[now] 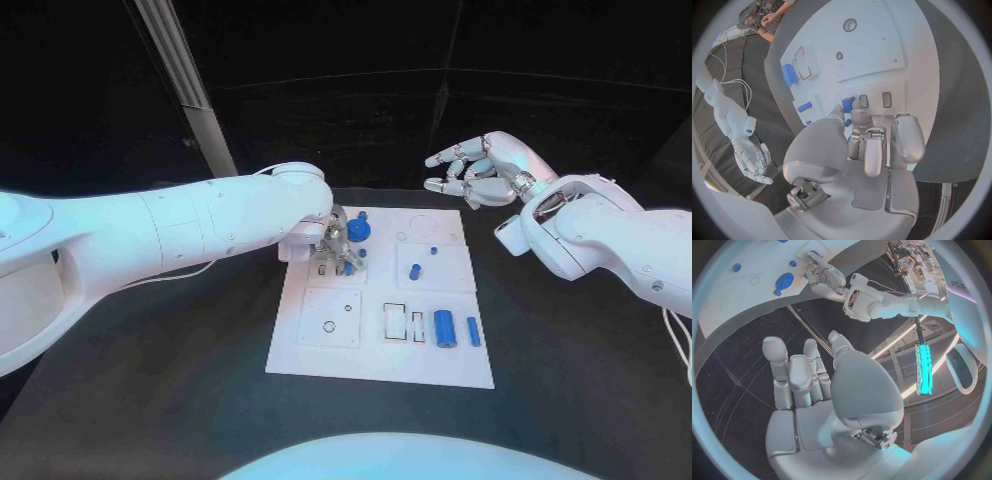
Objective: Assemble the parts on the task board
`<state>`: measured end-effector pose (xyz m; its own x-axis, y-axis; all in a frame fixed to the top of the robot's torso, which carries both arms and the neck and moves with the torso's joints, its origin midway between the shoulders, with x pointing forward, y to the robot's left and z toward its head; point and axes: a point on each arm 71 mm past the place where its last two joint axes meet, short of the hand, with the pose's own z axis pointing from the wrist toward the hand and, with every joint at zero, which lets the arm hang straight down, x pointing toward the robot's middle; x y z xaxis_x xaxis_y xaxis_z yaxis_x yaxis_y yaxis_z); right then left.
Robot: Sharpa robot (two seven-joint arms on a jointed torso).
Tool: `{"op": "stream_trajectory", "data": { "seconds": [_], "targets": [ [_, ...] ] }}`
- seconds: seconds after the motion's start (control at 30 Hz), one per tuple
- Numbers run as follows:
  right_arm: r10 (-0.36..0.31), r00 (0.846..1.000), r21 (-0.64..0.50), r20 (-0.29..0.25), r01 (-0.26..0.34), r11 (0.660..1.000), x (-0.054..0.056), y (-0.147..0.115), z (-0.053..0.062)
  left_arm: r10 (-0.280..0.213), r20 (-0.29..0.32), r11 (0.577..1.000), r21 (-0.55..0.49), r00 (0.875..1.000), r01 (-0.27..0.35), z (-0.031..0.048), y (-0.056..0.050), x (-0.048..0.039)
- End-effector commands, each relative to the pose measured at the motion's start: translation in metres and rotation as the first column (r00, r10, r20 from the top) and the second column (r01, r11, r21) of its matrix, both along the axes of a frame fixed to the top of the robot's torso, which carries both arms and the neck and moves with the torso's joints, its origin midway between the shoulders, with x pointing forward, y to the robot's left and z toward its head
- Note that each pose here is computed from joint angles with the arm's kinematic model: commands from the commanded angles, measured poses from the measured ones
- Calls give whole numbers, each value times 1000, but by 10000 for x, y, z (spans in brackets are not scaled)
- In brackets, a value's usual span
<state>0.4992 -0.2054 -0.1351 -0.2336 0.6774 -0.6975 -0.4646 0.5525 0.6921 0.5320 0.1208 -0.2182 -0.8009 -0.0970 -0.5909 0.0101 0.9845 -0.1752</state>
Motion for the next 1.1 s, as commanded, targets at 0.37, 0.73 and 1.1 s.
{"op": "stream_trajectory", "data": {
  "seconds": [0.37, 0.73, 1.1],
  "targets": [
    [6, 1000, 2, 0, -6, 1000, 12, 12, 9, 1, 45, 996, -85, 999, 3, 24, -25, -33],
    [2, 1000, 0, -1, -2, 1000, 18, -7, 7, 55, 106, 989, -142, 993, -40, 63, 79, -99],
    [-2, 1000, -2, -3, 2, 1000, 23, -29, 3, 125, 141, 981, -166, 982, -101, 62, 254, -139]
  ]
}}
